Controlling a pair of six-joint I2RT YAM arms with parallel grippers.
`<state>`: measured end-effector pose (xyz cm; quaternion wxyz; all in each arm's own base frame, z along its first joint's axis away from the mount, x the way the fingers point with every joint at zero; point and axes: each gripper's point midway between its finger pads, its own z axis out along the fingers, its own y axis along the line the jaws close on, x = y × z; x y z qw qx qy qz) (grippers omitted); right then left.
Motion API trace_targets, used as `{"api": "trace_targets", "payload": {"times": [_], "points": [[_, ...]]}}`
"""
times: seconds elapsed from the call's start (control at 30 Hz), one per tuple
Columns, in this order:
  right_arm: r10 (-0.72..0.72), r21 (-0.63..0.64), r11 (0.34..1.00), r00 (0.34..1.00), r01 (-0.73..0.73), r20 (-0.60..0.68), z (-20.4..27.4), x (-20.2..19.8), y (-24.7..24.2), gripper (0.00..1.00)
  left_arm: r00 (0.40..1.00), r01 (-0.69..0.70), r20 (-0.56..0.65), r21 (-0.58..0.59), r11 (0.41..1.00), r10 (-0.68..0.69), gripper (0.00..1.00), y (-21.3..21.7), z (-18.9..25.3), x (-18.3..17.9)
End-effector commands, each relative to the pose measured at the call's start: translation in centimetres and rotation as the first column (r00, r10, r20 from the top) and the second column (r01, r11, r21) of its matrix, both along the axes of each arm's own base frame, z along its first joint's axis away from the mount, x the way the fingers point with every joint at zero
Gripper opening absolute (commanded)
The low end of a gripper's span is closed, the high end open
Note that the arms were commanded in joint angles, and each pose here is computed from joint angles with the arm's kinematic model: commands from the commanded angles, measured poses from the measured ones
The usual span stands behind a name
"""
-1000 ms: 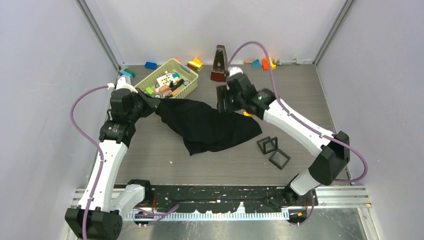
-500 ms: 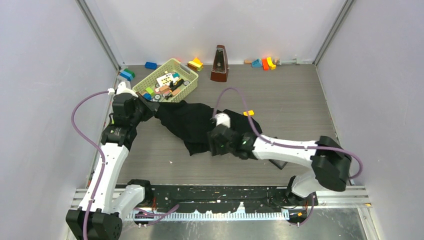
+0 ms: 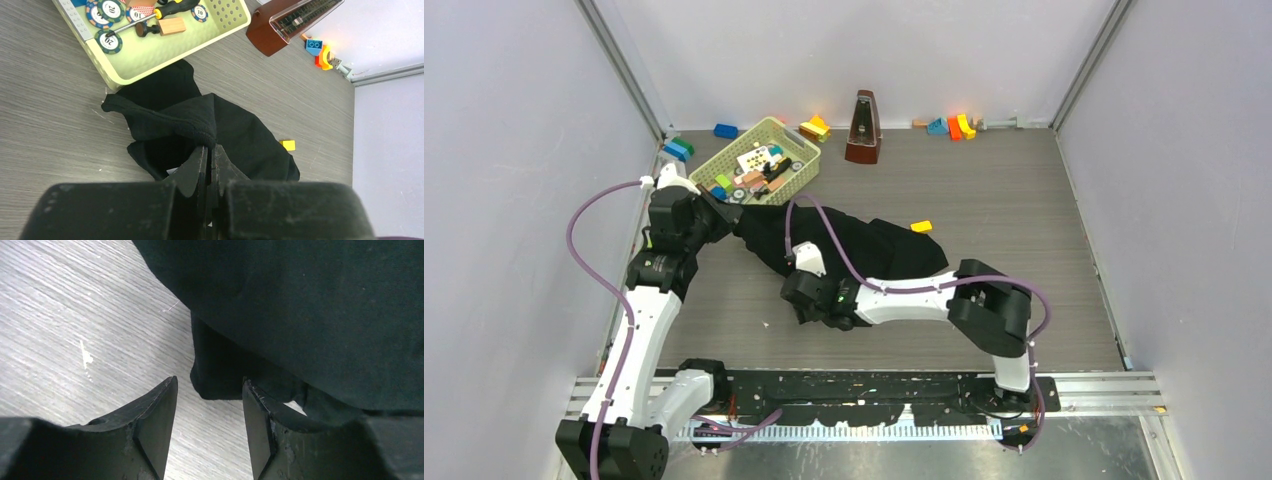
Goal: Remove the brooch from the garment
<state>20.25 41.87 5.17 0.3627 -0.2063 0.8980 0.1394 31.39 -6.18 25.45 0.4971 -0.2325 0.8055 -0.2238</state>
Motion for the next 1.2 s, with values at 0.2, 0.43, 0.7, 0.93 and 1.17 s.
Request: {"api": "trace_targets", "payload": {"times": [0.2, 0.43, 0.7, 0.93, 1.17], "points": [[-0.086, -0.145, 0.984, 0.990, 0.102, 0.111, 0.1, 3.2, 1.2, 0.41, 0.997, 0.010, 0.082, 0.007, 1.000, -0.010, 0.00, 0.0, 2.5, 0.4], [-0.072, -0.174, 0.979, 0.982, 0.103, 0.172, 4.3, 4.0, 0.6, 0.01, 0.998, -0.028, 0.051, 0.049, 0.998, 0.025, 0.00, 0.9, 2.6, 0.3], [-0.048, 0.002, 0.999, 0.963, 0.049, 0.265, 22.7, 2.7, -4.4, 0.00, 0.994, -0.094, 0.064, 0.152, 0.984, 0.085, 0.00, 3.0, 6.2, -0.2], [-0.223, 0.280, 0.951, 0.918, 0.132, 0.327, 37.8, 5.0, -14.3, 0.00, 0.970, -0.237, 0.133, 0.331, 0.914, 0.203, 0.00, 7.2, 13.2, -2.4], [-0.354, 0.445, 0.882, 0.840, 0.154, 0.411, 47.2, 4.3, -21.3, 0.00, 0.940, -0.332, 0.210, 0.397, 0.855, 0.268, 0.00, 9.6, 17.9, -6.6]]}}
